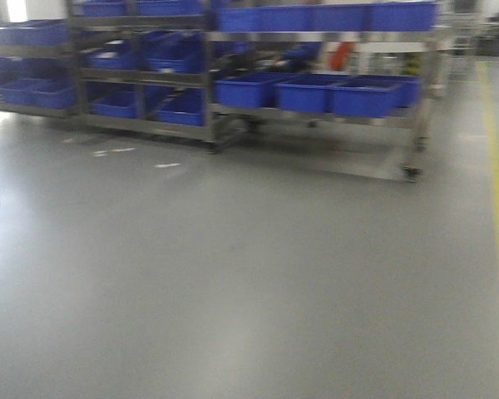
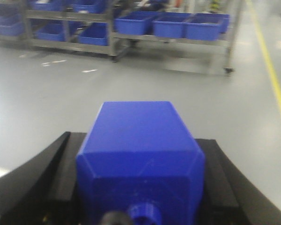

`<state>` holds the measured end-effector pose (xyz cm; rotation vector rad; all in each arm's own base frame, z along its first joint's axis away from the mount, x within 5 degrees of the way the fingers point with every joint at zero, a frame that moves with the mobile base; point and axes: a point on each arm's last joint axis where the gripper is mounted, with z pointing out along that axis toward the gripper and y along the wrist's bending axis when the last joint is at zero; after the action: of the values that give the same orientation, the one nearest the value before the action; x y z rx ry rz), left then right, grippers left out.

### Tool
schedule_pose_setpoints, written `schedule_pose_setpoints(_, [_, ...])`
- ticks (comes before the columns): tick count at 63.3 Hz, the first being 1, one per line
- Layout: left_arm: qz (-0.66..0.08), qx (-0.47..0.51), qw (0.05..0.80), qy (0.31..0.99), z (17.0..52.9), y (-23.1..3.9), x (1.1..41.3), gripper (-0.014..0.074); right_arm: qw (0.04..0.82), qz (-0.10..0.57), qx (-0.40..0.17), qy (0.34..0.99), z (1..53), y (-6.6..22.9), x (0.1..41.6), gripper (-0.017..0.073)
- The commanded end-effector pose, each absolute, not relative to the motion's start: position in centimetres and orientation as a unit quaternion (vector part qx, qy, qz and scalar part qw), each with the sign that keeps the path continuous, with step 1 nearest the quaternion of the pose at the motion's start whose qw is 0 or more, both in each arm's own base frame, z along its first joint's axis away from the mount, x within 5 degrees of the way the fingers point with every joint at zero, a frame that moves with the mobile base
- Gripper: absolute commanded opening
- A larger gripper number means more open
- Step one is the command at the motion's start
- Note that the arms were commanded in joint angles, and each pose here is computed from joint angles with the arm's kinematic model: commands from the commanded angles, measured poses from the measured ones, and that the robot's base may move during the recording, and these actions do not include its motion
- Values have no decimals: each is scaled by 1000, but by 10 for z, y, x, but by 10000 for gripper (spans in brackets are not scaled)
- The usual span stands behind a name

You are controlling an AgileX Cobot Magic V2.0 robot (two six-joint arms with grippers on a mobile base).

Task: Pick and sort blue part to right shelf
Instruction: 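Drive the base to the rack of blue bins holding both parts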

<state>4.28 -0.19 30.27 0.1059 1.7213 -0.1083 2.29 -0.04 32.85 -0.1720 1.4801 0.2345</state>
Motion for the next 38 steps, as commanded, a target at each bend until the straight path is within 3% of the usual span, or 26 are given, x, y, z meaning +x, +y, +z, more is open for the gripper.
schedule_pose_setpoints(1, [-54, 49, 687, 723, 319, -3, 43, 335, 764, 106, -82, 631, 345, 0, 21, 215])
schedule_pose_setpoints(38, [-54, 49, 687, 723, 319, -3, 43, 335, 765, 106, -82, 630, 345, 0, 21, 215])
